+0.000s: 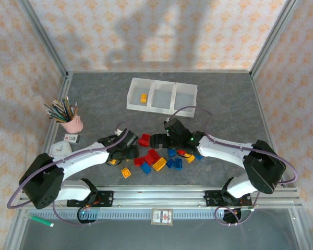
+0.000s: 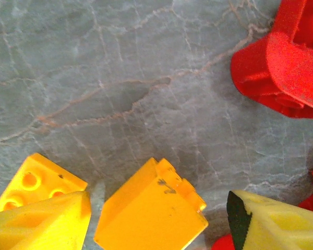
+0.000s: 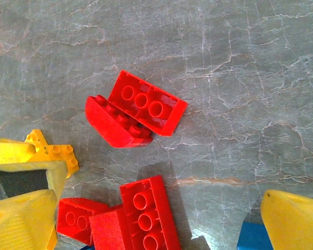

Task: Sort the legos into containers by color
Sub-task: Pick up the lego from the middle-left of the table.

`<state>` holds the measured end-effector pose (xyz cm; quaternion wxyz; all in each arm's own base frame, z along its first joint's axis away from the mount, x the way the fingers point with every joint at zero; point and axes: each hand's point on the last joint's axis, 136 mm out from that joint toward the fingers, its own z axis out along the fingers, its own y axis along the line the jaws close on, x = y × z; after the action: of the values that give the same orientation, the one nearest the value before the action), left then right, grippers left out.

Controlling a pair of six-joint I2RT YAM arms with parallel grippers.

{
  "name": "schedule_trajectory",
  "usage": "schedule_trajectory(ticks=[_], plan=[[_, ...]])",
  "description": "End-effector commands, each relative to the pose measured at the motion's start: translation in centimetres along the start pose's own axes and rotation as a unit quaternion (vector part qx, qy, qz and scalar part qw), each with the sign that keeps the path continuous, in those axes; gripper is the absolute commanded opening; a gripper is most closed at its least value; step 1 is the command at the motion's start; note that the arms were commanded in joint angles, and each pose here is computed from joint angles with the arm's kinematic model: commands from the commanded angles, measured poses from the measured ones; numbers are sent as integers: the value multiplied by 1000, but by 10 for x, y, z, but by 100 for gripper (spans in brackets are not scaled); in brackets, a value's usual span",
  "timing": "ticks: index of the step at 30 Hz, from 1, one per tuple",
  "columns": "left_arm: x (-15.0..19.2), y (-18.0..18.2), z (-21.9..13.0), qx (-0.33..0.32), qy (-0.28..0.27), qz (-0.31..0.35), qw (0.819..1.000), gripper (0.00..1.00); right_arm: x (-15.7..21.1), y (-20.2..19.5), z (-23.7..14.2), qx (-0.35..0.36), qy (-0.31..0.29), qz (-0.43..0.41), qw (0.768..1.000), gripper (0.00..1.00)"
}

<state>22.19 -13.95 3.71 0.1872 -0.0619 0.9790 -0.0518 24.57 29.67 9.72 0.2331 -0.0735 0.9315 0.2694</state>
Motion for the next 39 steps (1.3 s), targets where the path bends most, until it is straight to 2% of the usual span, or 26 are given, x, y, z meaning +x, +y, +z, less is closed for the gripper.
schedule_trajectory(ticks=[1, 4, 7, 18, 28, 34, 39], plan=[[8, -9, 1, 11, 9, 3, 1000, 71, -5, -1, -3, 5, -18, 1, 1000, 100], [17, -11, 3, 10, 19, 10, 1000, 70, -6, -3, -3, 10, -20, 0, 1000, 100], [21, -2, 5, -25, 20, 14, 999, 66, -6, -4, -2, 13, -22, -2, 1000, 100], [8, 2, 12, -52, -19, -4, 998, 52, -11, -2, -1, 13, -26, -8, 1000, 100], [-4, 3, 6, -53, -49, -8, 997, 29, -16, 2, -5, 8, -33, -7, 999, 100], [-43, -4, -26, -43, -114, -26, 992, 25, -39, 1, -20, -5, -57, 11, 998, 100], [-109, -17, -59, -17, -189, -55, 980, 23, -72, -8, -32, -4, -95, 30, 995, 100]])
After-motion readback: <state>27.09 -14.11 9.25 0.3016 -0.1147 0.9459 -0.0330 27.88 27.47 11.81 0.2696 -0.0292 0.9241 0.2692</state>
